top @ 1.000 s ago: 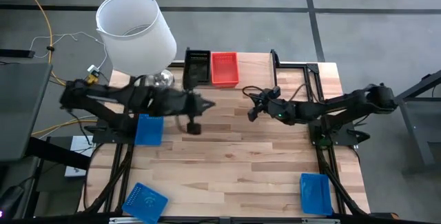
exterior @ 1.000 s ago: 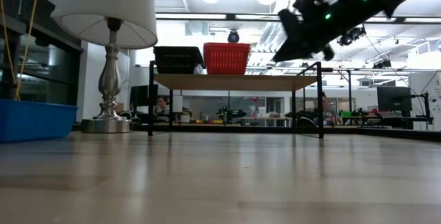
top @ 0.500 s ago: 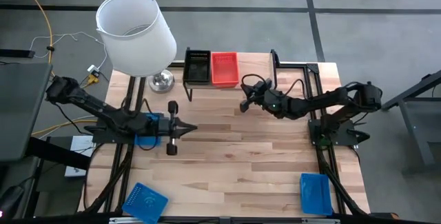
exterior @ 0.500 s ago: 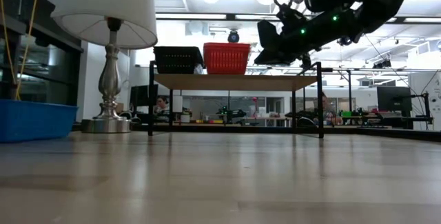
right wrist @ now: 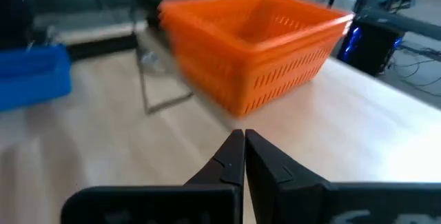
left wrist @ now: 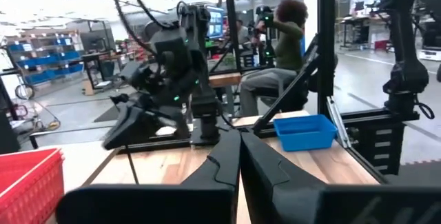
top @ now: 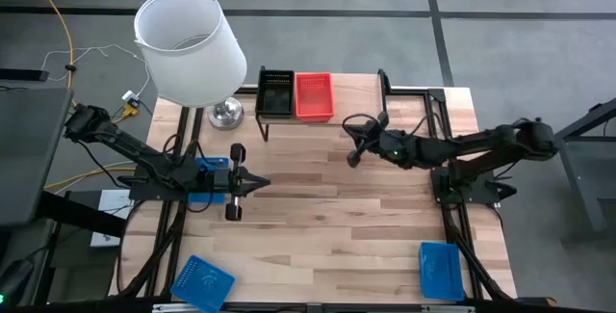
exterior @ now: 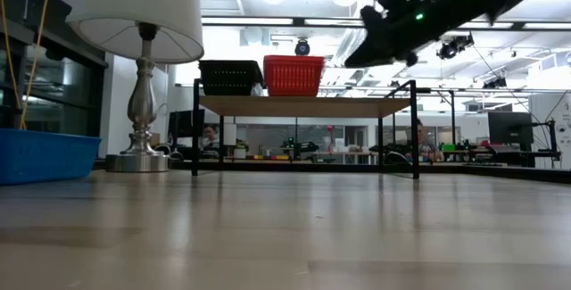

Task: Stack baskets on shelf by color
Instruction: Put the bottom right blue bin on the shelf

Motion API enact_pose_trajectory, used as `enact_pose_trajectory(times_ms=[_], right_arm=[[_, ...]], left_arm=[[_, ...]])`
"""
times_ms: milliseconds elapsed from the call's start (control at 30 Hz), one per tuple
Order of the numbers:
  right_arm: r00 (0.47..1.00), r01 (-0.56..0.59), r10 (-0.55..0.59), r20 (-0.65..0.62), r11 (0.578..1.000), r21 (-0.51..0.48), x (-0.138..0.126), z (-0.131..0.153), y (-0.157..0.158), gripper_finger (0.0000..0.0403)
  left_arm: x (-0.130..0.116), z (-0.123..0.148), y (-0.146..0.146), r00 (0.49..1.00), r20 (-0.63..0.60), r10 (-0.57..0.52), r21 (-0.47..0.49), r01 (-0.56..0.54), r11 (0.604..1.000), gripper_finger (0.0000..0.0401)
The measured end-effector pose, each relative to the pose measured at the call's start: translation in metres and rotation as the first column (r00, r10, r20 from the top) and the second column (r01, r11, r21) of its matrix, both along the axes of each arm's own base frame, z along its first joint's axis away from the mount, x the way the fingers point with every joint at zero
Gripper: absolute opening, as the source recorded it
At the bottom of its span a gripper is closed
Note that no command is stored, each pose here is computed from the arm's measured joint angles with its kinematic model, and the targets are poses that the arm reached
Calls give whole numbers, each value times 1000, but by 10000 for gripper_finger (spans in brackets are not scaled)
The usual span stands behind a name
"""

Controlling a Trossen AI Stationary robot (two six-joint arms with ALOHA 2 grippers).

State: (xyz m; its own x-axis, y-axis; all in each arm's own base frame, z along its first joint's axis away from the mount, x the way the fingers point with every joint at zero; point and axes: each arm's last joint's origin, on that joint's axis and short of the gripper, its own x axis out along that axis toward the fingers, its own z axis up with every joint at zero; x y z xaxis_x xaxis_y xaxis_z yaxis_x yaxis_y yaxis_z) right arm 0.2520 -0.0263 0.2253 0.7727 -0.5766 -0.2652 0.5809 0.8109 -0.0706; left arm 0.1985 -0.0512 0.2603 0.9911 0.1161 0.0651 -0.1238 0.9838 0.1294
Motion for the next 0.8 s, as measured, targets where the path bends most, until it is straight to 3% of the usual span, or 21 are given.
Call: enact_pose_trajectory(times_ms=[167, 300, 467, 667, 800], right_arm=[[991, -105, 108, -79, 993, 45, -20, 7, 23, 0], [969, -186, 207, -135, 971, 153, -35, 4, 43, 0], [922, -267, 338, -190, 909, 322, -50, -5, 69, 0], [902, -305, 397, -170, 864, 402, -59, -11, 103, 0], [881, -330, 456, -124, 782, 529, -69, -13, 125, 0]], left_arm=[[0, 0, 0, 1000, 0, 0, 0, 0, 1000, 0], [0, 0, 0, 1000, 0, 0, 0, 0, 1000, 0], [0, 0, 0, 1000, 0, 0, 0, 0, 1000, 0], [0, 0, 0, 1000, 0, -1, 0, 1, 1000, 0], [0, 0, -1, 1000, 0, -26, 2, 26, 1000, 0]])
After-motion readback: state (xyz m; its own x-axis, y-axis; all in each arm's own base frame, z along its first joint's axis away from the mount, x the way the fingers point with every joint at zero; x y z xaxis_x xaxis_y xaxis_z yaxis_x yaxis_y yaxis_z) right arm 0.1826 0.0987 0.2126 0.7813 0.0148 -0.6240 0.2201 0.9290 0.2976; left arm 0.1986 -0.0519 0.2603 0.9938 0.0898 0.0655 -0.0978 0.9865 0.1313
